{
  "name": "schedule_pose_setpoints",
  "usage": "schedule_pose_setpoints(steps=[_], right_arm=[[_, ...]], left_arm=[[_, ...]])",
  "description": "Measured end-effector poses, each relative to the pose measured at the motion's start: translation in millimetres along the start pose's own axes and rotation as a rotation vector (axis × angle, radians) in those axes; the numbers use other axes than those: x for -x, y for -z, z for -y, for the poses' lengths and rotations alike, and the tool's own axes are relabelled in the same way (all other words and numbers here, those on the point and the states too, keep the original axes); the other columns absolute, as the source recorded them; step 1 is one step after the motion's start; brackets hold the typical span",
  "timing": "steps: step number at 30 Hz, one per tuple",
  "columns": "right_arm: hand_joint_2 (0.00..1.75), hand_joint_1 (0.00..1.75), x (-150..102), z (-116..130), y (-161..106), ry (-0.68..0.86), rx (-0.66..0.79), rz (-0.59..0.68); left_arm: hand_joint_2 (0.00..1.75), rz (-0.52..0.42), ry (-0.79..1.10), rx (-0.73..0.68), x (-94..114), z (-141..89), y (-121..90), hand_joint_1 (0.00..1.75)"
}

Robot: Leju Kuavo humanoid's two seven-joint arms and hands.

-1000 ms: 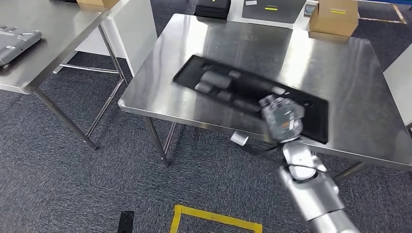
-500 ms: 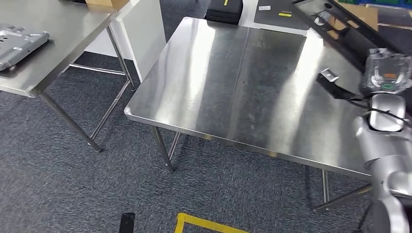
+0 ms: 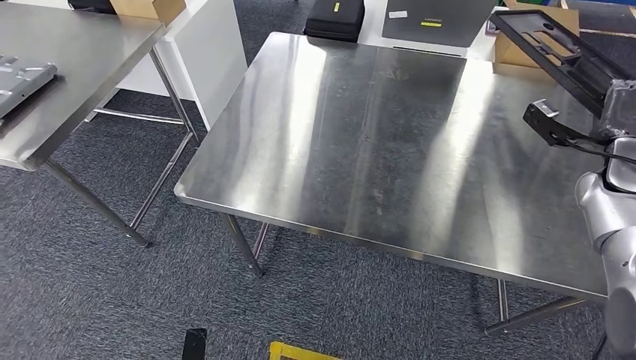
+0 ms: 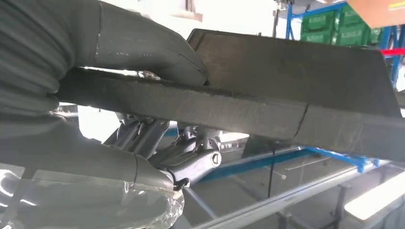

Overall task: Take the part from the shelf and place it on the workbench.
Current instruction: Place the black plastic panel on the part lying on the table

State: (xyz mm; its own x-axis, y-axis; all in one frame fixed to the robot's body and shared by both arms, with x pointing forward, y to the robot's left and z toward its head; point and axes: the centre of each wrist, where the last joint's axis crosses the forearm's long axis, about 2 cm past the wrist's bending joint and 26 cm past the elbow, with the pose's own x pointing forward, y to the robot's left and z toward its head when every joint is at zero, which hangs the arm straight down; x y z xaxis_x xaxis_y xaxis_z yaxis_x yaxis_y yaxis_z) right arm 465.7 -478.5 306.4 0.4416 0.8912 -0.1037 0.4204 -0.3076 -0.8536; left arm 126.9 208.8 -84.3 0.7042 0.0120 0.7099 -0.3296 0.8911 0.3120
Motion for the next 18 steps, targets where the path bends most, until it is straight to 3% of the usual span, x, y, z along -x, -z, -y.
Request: schedule_pose_setpoints(steps=[9,18], right_arm=[[1.75,1.73,6,-7,-4,-0.013,-0.073,-0.005],[1.75,1.73,-33,-27,-31,0.025,-0.141,0.086]], left_arm=[[1.75,-0.001,-0.005,0.005,0,2,-2,0.00],[1.75,-0.007,0.009,0.007,-2,0,2,0.00]])
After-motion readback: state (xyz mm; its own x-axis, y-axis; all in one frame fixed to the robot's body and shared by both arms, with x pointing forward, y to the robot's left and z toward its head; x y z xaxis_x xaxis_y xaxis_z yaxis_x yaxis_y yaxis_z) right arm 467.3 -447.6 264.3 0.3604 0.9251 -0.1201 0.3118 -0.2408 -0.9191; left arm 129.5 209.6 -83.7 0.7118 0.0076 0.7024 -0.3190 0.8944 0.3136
